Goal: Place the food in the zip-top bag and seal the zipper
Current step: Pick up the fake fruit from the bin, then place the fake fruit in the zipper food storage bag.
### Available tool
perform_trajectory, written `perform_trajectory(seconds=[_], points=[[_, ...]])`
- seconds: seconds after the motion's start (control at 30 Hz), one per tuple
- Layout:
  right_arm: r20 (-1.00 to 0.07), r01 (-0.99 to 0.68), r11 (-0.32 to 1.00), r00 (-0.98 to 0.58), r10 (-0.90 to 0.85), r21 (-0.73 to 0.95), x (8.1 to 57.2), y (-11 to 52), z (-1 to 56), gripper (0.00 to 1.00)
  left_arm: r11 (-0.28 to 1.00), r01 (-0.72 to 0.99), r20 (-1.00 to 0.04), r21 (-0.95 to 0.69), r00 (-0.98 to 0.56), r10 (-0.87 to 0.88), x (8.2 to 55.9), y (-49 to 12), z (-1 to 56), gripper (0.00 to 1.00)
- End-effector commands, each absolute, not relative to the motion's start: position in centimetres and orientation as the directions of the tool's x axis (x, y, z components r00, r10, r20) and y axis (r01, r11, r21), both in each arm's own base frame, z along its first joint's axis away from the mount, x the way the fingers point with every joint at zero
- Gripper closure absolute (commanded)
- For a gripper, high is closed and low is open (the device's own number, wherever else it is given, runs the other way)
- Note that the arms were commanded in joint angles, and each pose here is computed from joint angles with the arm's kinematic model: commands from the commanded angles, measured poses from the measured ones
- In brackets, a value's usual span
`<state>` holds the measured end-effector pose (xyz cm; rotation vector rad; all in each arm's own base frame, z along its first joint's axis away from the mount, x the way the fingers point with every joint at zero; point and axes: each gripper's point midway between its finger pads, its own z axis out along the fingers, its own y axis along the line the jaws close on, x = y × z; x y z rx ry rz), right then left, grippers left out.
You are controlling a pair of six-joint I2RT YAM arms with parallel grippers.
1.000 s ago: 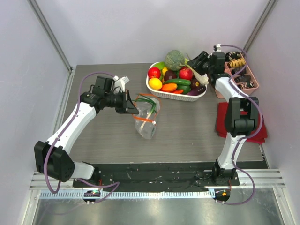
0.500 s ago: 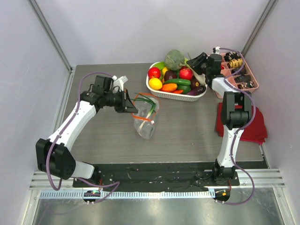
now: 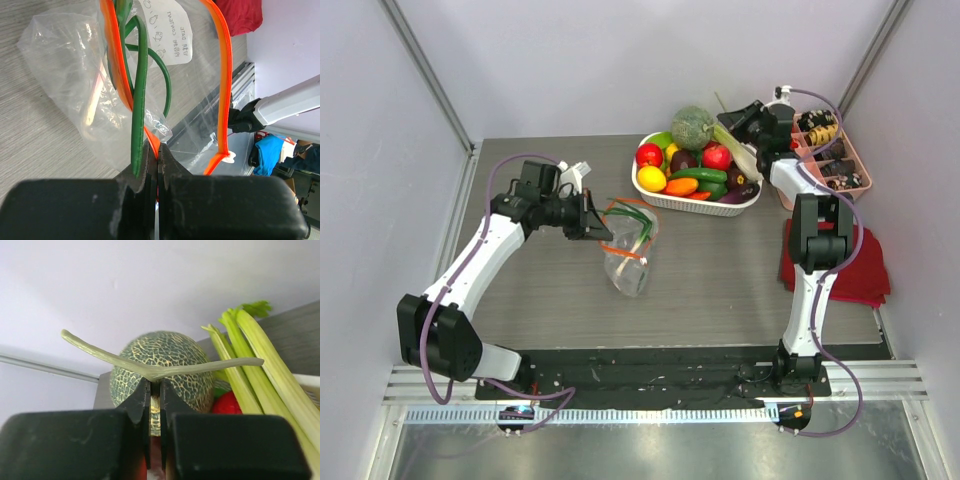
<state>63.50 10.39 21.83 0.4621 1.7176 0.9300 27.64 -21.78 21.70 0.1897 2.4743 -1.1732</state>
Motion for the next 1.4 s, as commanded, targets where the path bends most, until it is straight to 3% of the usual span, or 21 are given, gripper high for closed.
perform_trajectory(seconds=[0.0, 0.33, 0.57, 0.97, 1.23, 1.37], points=[[-0.671, -0.304, 0.601, -0.253, 0.697, 0.739, 64.0, 11.3, 28.4, 0.99, 0.618, 0.322, -0.442, -0.718, -0.896, -0.047, 28.2, -21.9, 23.1, 1.0], [-0.701, -0.54, 0.532, -0.161, 0.695, 0.652, 63.0, 13.9, 39.6, 0.99, 0.632, 0.307, -0.437, -0.711, -0.898, -0.055, 28.7, -21.8, 22.6, 1.0], [-0.704, -0.671, 0.431, -0.193, 0.683, 0.603, 56.1, 16.4, 48.1, 0.99, 0.627, 0.306, -0.444, -0.716, -0.893, -0.071, 29.0, -21.9, 23.0, 1.0], [-0.715, -0.732, 0.211, -0.489, 0.5, 0.648, 38.5, 26.2, 45.3, 0.99, 0.585, 0.295, -0.432, -0.756, -0.896, -0.107, 28.8, -22.3, 23.2, 1.0], [-0.628, -0.618, 0.175, -0.666, 0.402, 0.767, 34.0, 29.5, 37.8, 0.99, 0.546, 0.302, -0.424, -0.781, -0.899, -0.11, 28.4, -22.7, 23.6, 1.0], [-0.549, -0.5, 0.228, -0.759, 0.35, 0.836, 33.2, 29.7, 30.7, 0.99, 0.531, 0.308, -0.425, -0.789, -0.899, -0.11, 28.3, -22.9, 23.9, 1.0]])
